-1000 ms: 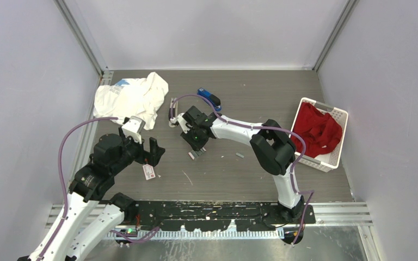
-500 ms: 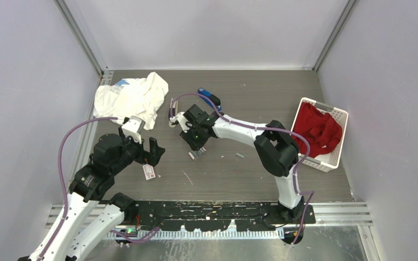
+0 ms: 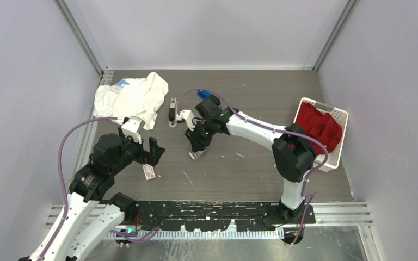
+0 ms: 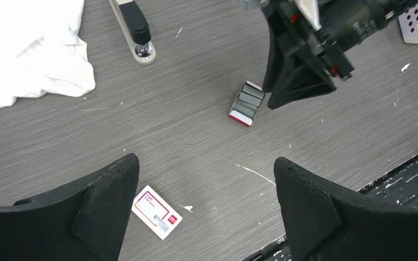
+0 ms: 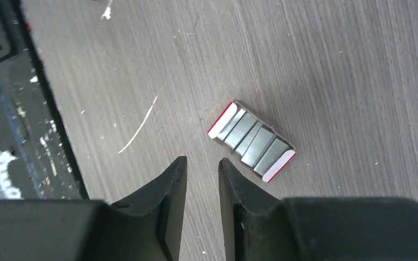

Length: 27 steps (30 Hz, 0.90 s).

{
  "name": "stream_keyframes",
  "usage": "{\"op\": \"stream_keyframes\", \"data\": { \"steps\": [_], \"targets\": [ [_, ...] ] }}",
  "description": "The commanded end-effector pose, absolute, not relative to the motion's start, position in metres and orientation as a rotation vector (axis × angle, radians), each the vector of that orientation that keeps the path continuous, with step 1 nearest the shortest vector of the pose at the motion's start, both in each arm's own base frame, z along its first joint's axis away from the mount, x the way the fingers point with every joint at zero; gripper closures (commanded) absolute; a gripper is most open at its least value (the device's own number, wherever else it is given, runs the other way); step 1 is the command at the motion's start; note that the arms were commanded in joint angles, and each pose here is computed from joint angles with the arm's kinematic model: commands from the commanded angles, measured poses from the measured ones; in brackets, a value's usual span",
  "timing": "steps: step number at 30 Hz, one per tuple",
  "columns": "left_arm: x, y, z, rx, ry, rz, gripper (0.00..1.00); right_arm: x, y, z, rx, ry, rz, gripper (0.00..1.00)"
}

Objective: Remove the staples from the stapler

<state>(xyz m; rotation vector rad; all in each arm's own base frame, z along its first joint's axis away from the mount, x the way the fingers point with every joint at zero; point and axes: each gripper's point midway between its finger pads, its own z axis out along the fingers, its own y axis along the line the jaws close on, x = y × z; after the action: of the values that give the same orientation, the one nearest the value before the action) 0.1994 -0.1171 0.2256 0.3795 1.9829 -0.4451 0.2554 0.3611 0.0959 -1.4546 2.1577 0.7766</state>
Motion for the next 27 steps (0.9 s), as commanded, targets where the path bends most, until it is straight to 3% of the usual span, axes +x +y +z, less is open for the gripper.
{"op": "stream_keyframes", "data": {
  "steps": [1,8,17,19,24,27],
  "targets": [
    [0.205,-0.119,0.239,0.387,1.917,-0.456,0.07,0.246,0.352,0.148,-1.486,1.962,1.012,0.66],
    [0.204,-0.119,0.24,0.386,1.911,-0.454,0.07,0.275,0.297,0.194,-1.285,1.831,1.065,0.66],
    [0.203,-0.124,0.242,0.404,1.894,-0.485,0.07,0.269,0.236,0.226,-1.172,1.58,1.057,0.48],
    [0.203,-0.123,0.243,0.404,1.893,-0.484,0.07,0.266,0.228,0.225,-1.182,1.541,1.034,0.42],
    [0.202,-0.123,0.243,0.404,1.888,-0.487,0.07,0.26,0.213,0.208,-1.267,1.487,0.949,0.4],
    [0.201,-0.124,0.245,0.407,1.882,-0.493,0.07,0.253,0.206,0.196,-1.373,1.432,0.869,0.32]
  ]
}}
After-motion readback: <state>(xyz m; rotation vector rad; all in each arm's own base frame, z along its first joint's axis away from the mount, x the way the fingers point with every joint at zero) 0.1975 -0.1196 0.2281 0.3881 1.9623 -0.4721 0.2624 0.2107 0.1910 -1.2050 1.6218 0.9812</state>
